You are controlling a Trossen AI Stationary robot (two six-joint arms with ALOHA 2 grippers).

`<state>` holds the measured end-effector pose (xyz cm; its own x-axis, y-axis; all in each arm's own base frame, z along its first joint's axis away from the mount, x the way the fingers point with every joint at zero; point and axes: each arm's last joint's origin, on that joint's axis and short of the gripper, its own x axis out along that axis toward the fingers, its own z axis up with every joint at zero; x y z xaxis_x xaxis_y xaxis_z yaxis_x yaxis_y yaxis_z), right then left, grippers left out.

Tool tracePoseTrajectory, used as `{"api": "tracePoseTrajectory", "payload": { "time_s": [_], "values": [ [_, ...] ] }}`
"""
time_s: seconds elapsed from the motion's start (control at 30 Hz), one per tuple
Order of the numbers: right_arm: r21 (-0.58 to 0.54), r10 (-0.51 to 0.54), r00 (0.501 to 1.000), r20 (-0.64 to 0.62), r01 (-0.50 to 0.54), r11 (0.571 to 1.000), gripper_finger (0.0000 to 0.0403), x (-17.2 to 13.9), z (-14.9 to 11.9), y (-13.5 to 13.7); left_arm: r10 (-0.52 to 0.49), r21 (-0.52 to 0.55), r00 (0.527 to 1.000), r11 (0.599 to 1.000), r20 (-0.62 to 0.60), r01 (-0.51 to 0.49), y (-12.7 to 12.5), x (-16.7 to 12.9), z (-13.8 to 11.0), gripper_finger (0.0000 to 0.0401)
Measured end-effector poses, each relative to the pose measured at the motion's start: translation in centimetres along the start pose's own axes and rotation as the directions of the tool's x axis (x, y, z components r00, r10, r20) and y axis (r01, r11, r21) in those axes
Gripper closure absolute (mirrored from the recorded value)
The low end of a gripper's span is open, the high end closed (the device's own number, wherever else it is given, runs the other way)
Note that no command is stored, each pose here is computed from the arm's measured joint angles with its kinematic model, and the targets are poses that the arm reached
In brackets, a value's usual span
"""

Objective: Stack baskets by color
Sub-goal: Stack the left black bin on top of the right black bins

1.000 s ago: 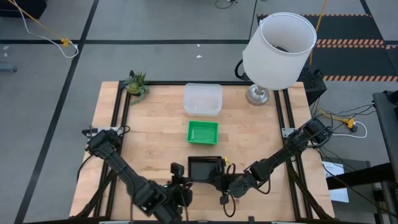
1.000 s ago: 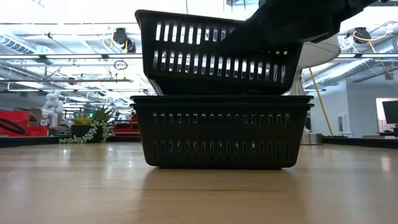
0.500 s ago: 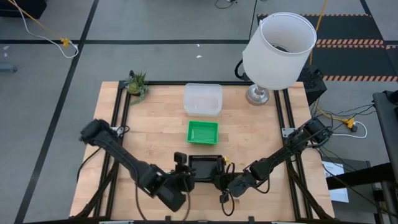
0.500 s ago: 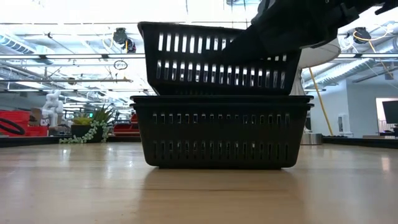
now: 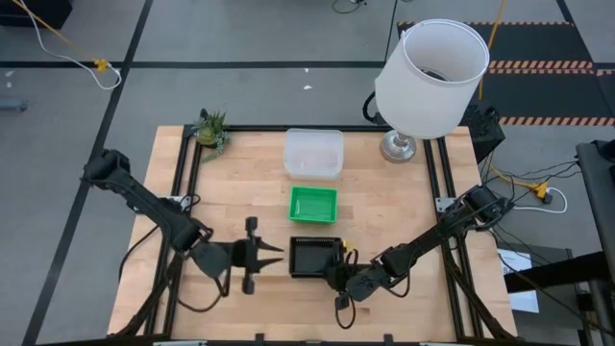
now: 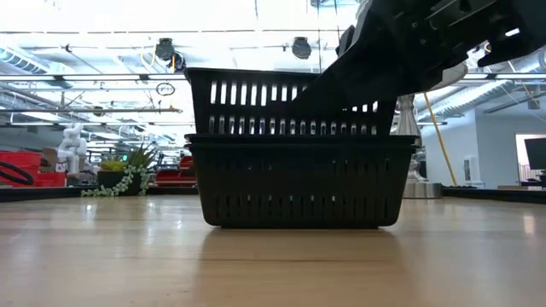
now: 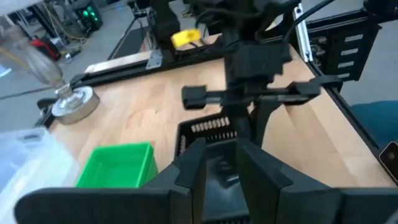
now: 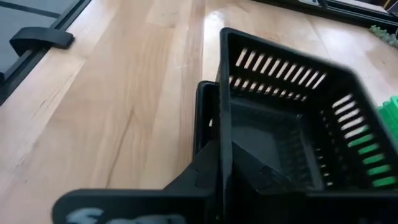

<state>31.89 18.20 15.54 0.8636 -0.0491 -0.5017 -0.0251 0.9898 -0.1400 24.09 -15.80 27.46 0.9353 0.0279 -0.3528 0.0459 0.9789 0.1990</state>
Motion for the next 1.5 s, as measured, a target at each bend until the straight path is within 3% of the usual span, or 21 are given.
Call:
{"api": "tracePoseTrajectory", "payload": {
  "time_s": [0.43, 0.73, 0.9, 1.1, 1.5],
  "values": [
    [0.004, 0.008, 1.0, 0.003, -0.008, 1.0, 0.0314, -0.1, 0.1, 0.0, -0.051, -0.067, 0.997, 0.996, 0.049, 0.054, 0.4, -1.0, -0.6, 0.0311],
    [0.052, 0.153, 0.988, 0.016, -0.154, 0.987, 0.027, -2.9, 2.5, -0.8, -0.075, -0.065, 0.996, 0.995, 0.052, 0.078, 0.3, -1.0, -0.5, 0.0311],
    [0.099, 0.155, 0.985, -0.076, -0.148, 0.984, 0.0273, -5.5, 3.0, -1.9, -0.081, -0.065, 0.995, 0.994, 0.052, 0.084, 0.3, -1.0, -0.5, 0.0311],
    [0.092, 0.131, 0.963, -0.236, -0.113, 0.989, 0.0291, -7.3, 1.8, -2.1, -0.081, -0.064, 0.995, 0.994, 0.051, 0.084, 0.3, -1.0, -0.5, 0.0311],
    [0.087, 0.084, 0.943, -0.323, -0.059, 0.994, 0.0349, -6.4, -1.6, -3.2, -0.077, -0.068, 0.996, 0.994, 0.053, 0.081, 0.4, -0.9, -0.5, 0.0311]
  ]
}}
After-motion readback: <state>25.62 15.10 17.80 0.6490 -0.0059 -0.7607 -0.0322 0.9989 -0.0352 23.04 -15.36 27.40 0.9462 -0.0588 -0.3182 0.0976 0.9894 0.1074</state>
